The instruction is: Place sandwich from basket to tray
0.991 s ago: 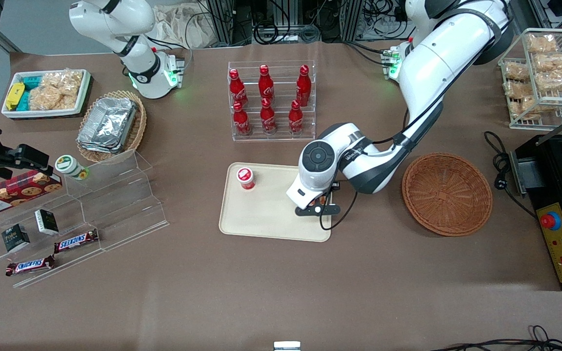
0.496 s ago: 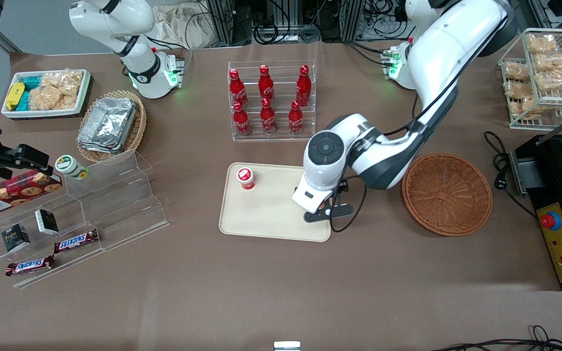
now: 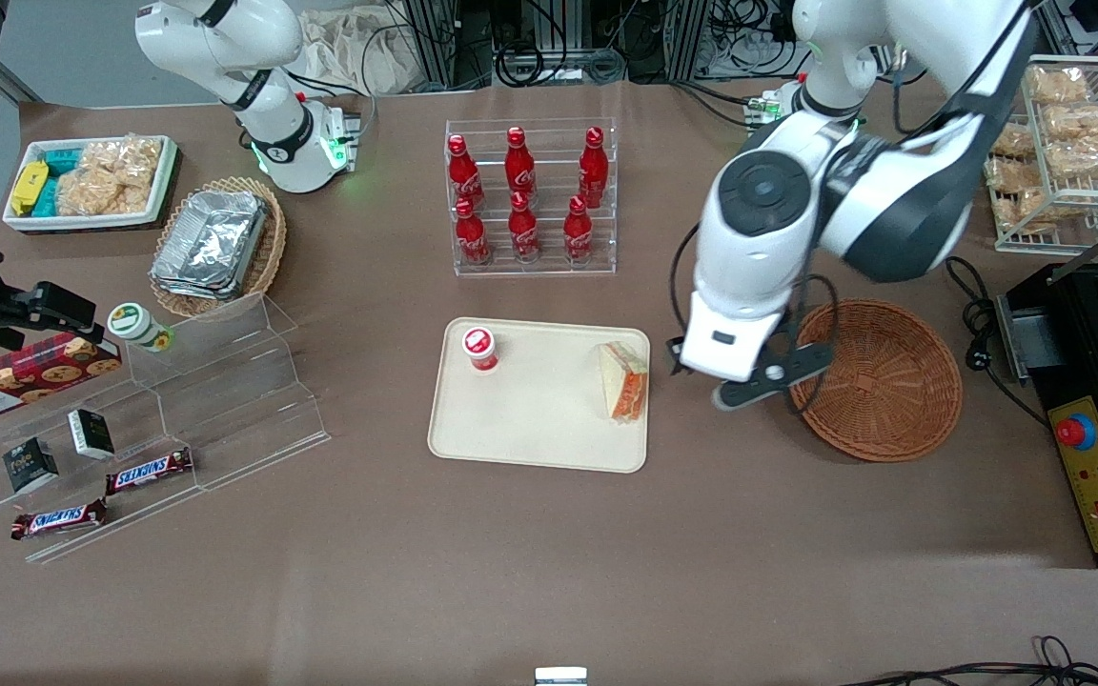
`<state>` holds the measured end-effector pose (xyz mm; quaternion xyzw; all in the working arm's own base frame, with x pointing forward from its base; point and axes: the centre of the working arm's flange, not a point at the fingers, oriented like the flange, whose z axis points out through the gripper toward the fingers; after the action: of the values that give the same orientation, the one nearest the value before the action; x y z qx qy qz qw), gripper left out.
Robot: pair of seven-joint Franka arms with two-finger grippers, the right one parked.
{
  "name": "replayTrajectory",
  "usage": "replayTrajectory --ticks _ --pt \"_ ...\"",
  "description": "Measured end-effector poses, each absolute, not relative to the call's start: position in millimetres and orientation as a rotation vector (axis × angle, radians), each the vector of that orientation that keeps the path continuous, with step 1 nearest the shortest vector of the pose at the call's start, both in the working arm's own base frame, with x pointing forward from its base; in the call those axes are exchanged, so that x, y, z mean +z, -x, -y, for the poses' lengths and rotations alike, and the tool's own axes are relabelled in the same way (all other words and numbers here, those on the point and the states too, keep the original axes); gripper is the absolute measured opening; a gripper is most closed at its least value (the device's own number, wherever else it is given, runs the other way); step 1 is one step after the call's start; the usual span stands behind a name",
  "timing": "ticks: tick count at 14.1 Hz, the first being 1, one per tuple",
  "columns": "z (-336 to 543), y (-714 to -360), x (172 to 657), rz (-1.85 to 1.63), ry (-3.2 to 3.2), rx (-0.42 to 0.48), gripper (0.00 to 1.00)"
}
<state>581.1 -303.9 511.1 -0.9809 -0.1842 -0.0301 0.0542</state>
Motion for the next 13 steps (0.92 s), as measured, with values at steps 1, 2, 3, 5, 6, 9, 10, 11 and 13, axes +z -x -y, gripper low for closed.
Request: replayTrajectory --ticks 1,2,3,5,6,9,10,11,13 --pt "290.5 -581.2 521.0 0.537 2.986 -0.071 1.00" --pt "275.4 -583.0 528.7 0.527 2.989 -0.052 1.00" --pt "259.2 -586.4 535.2 0.518 2.997 -0.038 1.00" --pt "223.4 -592.3 546.5 0.475 3.013 -0.003 1.00" --pt "203.7 -594.4 552.5 0.448 3.020 0.017 1.00" --pt "136.7 -594.8 577.2 0.352 3.064 0.057 1.00" --pt "114.4 -592.0 586.0 0.322 3.075 0.054 1.00" --pt "93.1 -587.9 594.0 0.299 3.082 0.047 1.00" --pt "62.3 -577.8 605.2 0.266 3.088 0.041 1.00"
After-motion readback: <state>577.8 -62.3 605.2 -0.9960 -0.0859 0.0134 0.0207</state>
